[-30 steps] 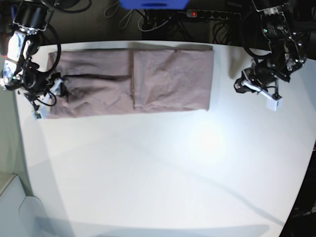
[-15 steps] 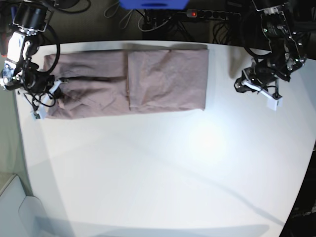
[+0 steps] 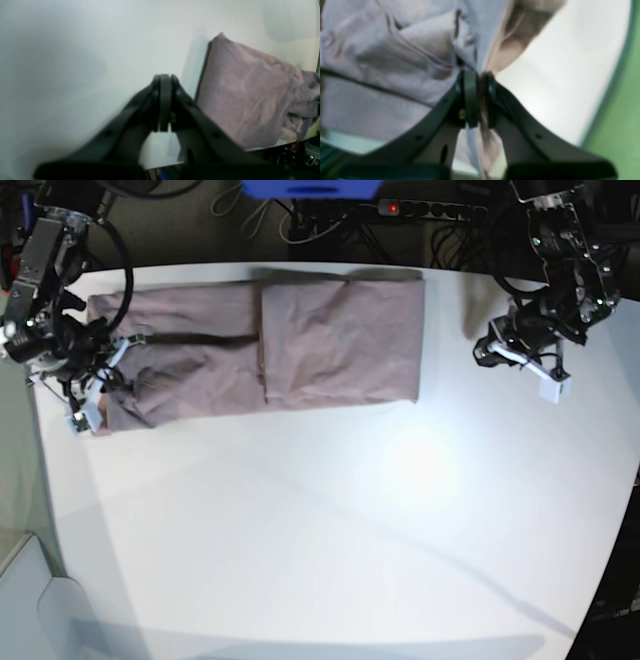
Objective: Layout the t-shirt on the table in an organized manner, then fold the t-shirt properly
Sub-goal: 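Adjust the strip end with the right gripper, pressing it flat, then grasp the strip end with the right gripper and lift it over the shirt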
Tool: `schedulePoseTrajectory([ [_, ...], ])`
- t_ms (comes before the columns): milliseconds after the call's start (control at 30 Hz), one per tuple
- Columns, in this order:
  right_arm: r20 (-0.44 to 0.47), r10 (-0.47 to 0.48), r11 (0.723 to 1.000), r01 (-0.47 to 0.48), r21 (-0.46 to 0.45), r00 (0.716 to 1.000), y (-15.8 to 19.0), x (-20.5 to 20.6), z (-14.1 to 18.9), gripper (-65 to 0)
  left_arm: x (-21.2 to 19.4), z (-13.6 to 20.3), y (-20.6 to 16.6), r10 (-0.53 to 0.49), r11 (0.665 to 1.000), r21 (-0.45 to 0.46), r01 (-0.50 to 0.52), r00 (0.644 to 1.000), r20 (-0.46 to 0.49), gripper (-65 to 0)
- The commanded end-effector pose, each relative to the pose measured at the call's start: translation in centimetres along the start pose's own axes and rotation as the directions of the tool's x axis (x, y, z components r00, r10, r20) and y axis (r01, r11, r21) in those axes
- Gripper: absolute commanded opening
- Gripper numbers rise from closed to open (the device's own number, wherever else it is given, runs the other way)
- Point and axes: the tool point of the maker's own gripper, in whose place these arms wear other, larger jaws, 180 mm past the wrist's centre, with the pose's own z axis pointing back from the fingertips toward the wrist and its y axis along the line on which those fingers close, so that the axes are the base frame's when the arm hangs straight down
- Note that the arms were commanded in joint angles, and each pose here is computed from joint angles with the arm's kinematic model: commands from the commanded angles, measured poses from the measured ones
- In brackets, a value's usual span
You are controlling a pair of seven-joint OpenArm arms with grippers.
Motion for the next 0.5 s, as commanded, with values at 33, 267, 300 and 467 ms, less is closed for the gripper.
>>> schedulePoseTrajectory([
  [33,0.06,0.024,1.0,-0.023,-0.014,0.998,0.2,1.9,1.3,-65.0,1.1,0.3,-0.4,-0.014,1.0,-0.012,0.015,0.999,0.03,-64.6],
  [267,0.03,0.099,0.994,-0.1,0.045,0.995,4.2,2.5,1.8,-65.0,1.1,0.4,-0.3,-0.012,1.0,-0.012,0.012,0.999,0.032,-64.6],
  [300,0.025,0.111,0.991,-0.113,0.072,0.993,5.4,2.3,1.6,-65.0,1.1,0.4,-0.3,-0.012,1.0,-0.012,0.012,0.999,0.032,-64.6],
  [467,0.052,0.148,0.968,-0.156,0.196,0.988,10.9,2.8,1.0,-65.0,1.2,0.4,-0.3,-0.012,1.0,-0.01,0.012,0.999,0.033,-64.6],
])
